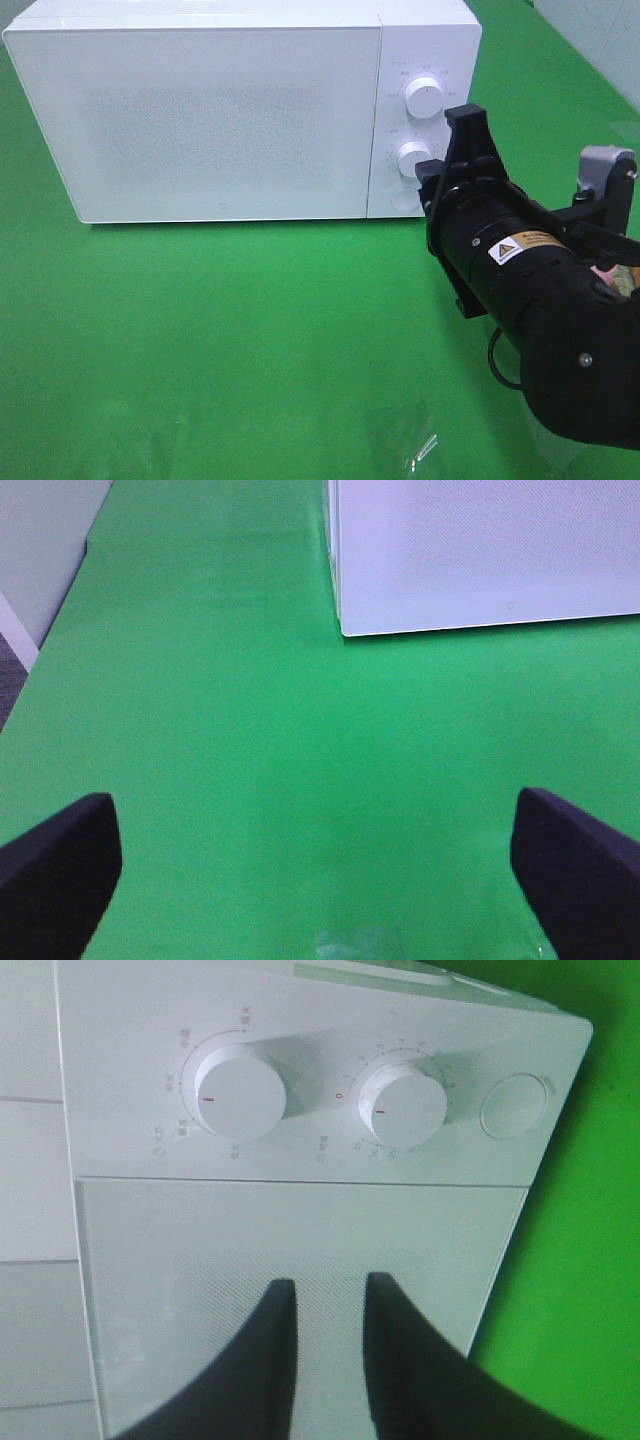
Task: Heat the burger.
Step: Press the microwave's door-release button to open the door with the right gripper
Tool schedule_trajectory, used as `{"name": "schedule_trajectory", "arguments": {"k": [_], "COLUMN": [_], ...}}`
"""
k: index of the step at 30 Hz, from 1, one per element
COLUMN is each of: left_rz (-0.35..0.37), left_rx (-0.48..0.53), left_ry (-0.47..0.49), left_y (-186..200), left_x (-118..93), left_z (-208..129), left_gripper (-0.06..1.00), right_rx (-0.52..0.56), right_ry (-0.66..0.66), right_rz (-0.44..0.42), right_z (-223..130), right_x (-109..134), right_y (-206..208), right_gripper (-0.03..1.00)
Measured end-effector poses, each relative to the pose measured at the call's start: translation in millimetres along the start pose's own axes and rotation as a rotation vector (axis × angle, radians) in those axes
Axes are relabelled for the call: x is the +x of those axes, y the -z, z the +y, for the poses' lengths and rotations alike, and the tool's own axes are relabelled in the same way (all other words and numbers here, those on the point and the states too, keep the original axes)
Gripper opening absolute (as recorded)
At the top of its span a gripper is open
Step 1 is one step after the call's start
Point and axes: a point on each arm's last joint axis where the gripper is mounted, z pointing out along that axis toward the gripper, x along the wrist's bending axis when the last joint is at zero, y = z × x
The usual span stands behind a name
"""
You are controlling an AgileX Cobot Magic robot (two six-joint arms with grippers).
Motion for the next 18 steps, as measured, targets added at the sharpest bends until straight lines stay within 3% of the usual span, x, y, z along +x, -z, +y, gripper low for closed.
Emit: {"name": "schedule_trajectory", "arguments": {"k": [1, 5, 14, 18], "left_rz": [0.000, 0.000, 0.000, 0.000], "left_rx": [0.000, 0.000, 0.000, 0.000], "left_ry": [0.000, 0.000, 0.000, 0.000], "left_y": [0.0, 0.0, 0.0, 0.0], "left_x": [0.0, 0.0, 0.0, 0.0], "left_z": [0.0, 0.0, 0.0, 0.0], "left_gripper": [0.98, 0.98, 0.98, 0.98], "right_rx": [0.007, 0.022, 0.013, -0.007], "right_ry": [-0.064, -0.116, -0.138, -0.142], "right_rz": [-0.014, -0.048, -0.084, -0.178], "right_z": [-0.7, -2.3, -2.4, 1.6], "right_x": [-1.3, -4.3, -10.3, -33.1], "right_y": [0.0, 0.1, -1.0, -12.7], "right_gripper": [0.11, 0.02, 0.02, 0.02]}}
